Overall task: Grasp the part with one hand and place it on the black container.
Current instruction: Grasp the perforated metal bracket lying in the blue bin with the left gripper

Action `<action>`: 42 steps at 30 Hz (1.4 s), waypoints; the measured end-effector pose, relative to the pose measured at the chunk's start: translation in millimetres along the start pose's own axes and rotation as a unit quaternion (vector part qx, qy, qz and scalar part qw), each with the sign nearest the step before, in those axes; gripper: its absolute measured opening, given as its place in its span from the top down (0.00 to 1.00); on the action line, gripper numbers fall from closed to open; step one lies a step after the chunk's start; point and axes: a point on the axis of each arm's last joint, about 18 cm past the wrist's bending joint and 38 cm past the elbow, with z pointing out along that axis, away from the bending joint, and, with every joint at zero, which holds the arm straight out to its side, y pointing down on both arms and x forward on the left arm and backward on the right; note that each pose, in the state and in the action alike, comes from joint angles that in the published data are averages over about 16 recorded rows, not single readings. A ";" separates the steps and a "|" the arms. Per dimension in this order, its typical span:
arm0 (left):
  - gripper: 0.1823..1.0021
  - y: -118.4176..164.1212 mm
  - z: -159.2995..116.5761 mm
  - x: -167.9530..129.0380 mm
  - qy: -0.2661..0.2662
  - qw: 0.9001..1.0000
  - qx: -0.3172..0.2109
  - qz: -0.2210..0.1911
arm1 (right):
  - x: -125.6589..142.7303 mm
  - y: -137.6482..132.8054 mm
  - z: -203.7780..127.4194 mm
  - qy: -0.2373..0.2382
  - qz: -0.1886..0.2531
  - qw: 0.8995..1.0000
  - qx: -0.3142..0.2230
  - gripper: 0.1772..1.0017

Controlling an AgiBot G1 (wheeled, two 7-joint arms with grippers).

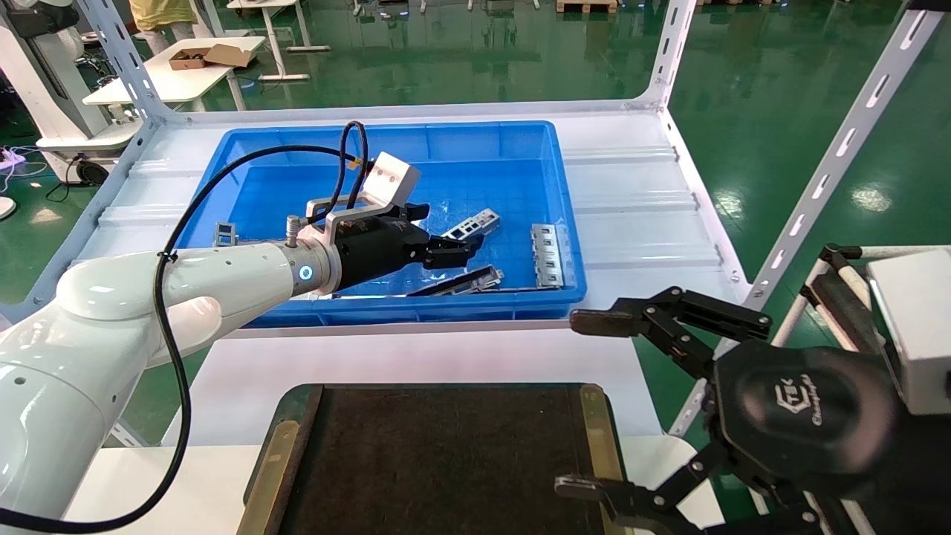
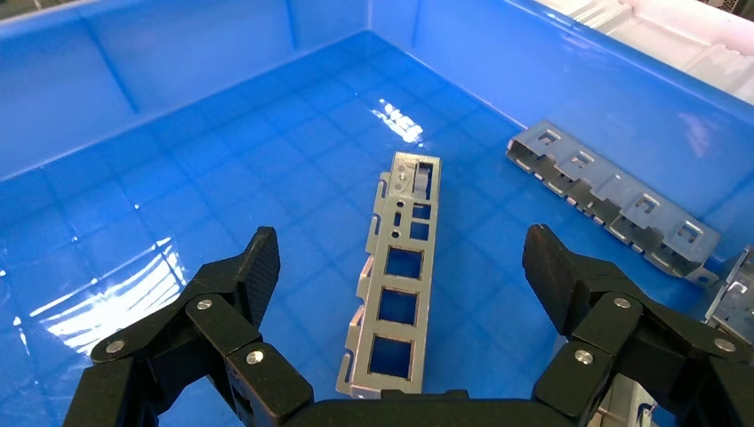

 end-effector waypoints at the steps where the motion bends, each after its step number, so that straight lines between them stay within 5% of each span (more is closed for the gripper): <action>1: 0.01 0.9 0.2 -0.1 -0.001 1.000 -0.001 -0.001 | 0.0 0.0 0.0 0.000 0.000 1.000 0.000 0.01; 18: 0.17 17.0 1.2 -1.4 -0.007 1.000 -0.018 -0.015 | 0.0 0.0 0.0 0.000 0.000 1.000 0.000 0.24; 34: 0.63 25.3 0.1 -1.6 -0.008 0.999 -0.020 -0.026 | 0.0 0.0 0.0 0.000 0.000 1.000 0.000 0.68; 42: 0.77 19.1 -1.9 -2.0 -0.003 0.999 -0.005 -0.036 | 0.0 0.0 0.0 0.000 0.000 1.000 0.000 0.85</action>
